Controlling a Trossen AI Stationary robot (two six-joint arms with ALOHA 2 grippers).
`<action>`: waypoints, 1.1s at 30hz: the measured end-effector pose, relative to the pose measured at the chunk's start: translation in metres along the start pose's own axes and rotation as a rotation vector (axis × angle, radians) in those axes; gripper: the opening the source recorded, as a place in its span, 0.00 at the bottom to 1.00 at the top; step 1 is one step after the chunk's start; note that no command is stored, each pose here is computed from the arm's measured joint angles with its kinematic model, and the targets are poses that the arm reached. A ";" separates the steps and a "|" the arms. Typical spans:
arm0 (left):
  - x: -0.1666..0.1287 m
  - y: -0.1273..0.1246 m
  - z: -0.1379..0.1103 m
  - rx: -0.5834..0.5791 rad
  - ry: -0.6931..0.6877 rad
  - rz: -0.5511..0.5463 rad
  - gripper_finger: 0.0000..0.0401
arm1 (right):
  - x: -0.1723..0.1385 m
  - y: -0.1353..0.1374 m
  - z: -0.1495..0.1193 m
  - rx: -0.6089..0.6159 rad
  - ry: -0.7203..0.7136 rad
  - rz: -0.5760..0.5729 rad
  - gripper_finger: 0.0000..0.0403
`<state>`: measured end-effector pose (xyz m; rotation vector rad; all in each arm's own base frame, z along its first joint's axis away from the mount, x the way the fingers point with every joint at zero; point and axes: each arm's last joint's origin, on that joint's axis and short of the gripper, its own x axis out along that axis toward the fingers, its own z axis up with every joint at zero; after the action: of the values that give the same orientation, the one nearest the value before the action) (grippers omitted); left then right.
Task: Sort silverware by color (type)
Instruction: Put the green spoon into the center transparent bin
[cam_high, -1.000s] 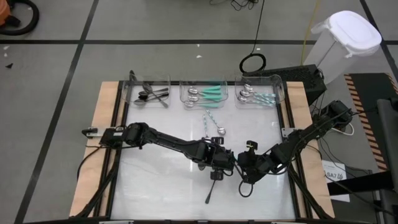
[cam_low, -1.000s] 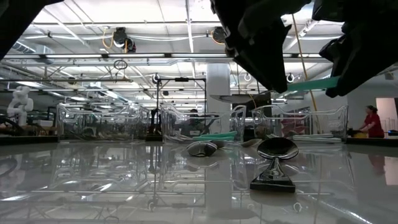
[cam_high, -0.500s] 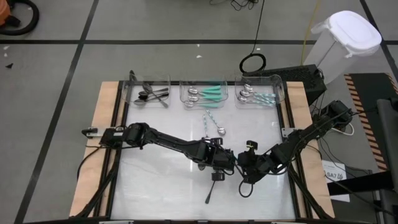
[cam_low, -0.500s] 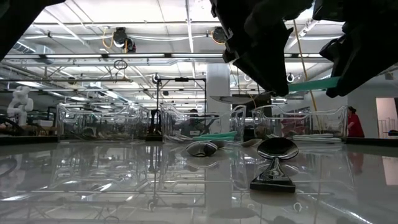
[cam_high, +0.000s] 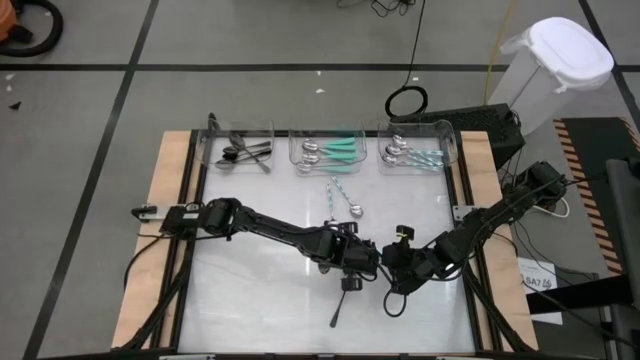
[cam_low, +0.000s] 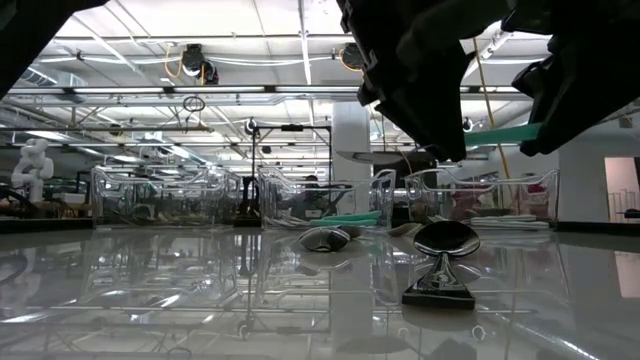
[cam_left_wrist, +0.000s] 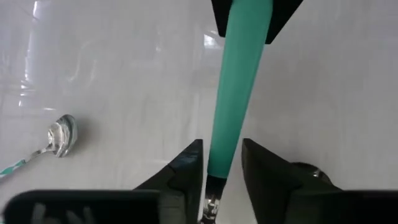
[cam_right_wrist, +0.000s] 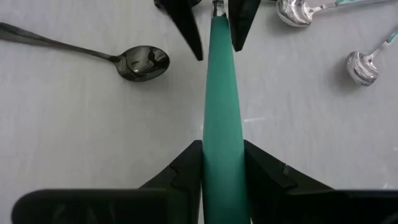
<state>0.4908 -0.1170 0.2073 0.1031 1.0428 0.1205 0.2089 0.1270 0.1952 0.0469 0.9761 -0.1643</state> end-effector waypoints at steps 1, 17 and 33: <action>0.000 0.000 0.000 -0.002 0.000 0.000 0.24 | 0.000 0.000 0.000 0.000 0.000 0.000 0.21; 0.002 0.010 -0.006 0.126 0.078 0.014 0.10 | 0.000 -0.004 -0.003 -0.039 -0.010 -0.091 0.44; -0.036 0.051 -0.015 0.153 0.254 0.120 0.10 | -0.026 -0.020 -0.019 -0.126 0.109 -0.138 0.50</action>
<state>0.4569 -0.0719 0.2380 0.2952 1.2990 0.1660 0.1760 0.1123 0.2066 -0.1284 1.0974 -0.2292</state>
